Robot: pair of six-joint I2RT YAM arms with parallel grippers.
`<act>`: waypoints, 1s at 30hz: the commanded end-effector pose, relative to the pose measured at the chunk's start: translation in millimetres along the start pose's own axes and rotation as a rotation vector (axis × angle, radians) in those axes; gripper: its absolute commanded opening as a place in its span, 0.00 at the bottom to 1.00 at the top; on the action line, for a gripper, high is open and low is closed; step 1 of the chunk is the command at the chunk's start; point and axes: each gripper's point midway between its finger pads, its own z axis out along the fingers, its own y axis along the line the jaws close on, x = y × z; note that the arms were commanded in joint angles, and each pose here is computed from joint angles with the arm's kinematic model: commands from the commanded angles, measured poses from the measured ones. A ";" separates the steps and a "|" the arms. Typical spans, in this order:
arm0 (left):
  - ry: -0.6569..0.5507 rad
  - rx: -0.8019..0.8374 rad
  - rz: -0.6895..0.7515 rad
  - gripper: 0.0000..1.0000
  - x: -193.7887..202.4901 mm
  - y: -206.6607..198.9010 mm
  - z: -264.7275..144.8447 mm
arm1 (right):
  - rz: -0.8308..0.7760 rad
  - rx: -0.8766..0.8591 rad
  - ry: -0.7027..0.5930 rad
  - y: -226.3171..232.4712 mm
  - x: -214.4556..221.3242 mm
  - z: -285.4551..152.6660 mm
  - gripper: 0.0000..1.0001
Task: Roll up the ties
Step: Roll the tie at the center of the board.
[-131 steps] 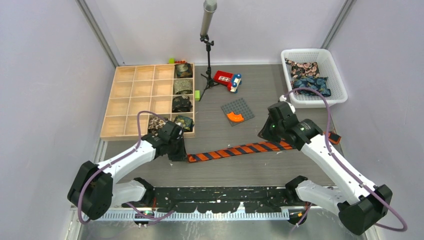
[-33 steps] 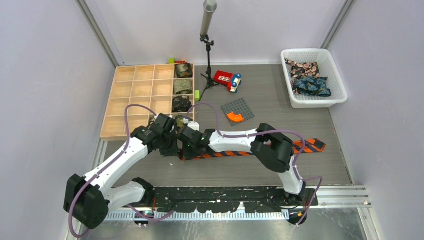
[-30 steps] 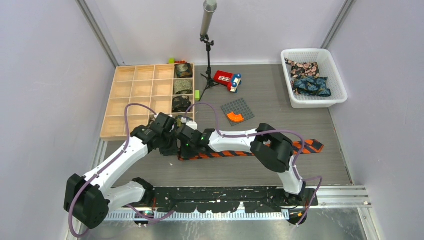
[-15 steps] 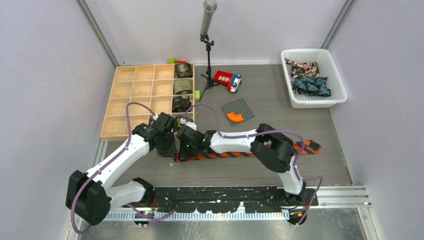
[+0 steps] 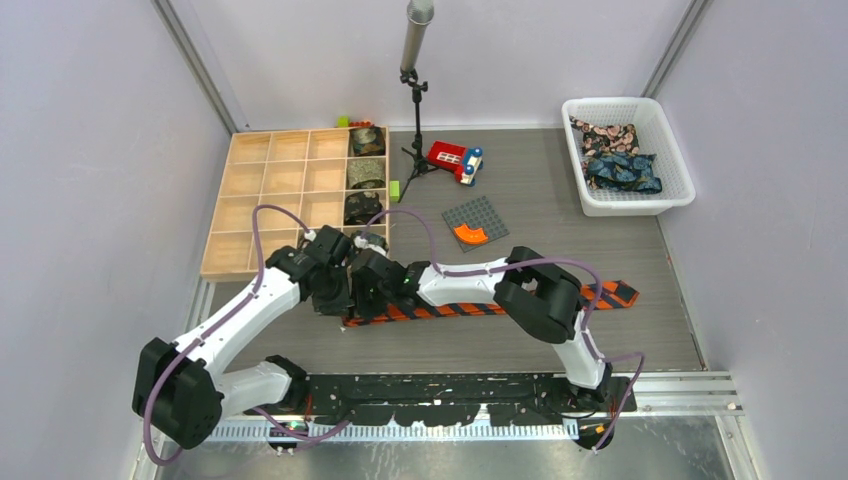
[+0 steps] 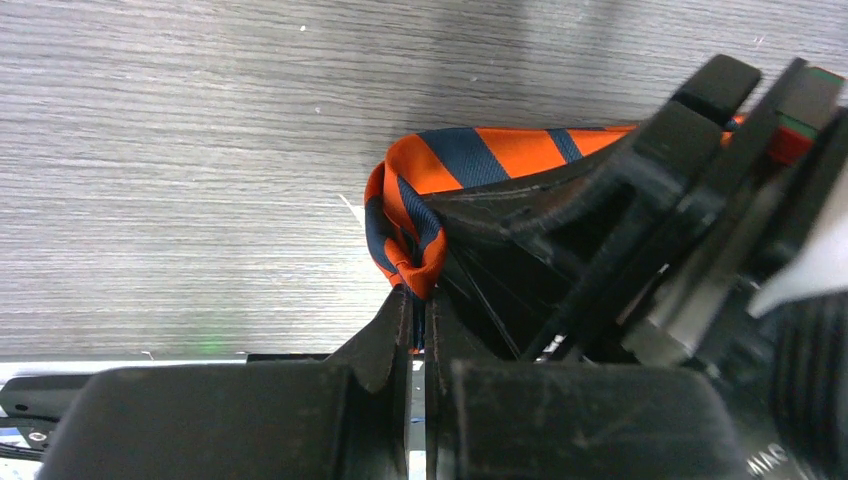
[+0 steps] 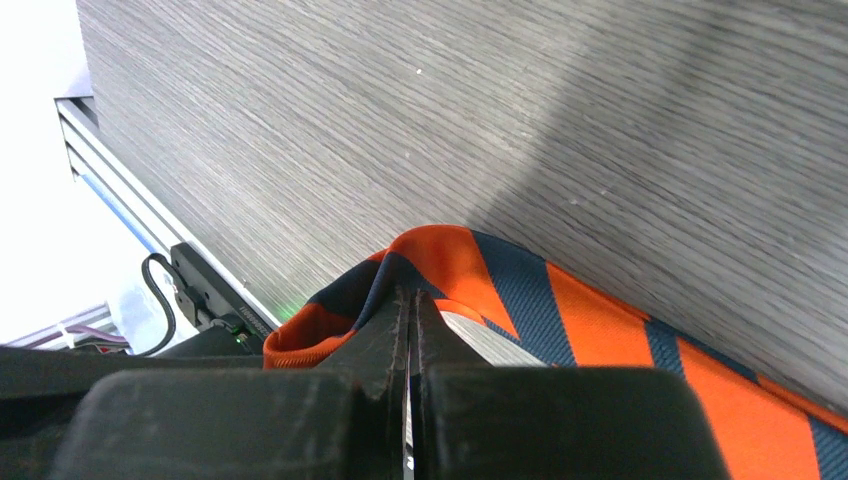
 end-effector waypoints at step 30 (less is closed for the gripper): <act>0.129 0.110 0.030 0.00 -6.4 -42.7 39.1 | 0.023 0.080 -0.203 -44.7 -41.6 -137.7 0.00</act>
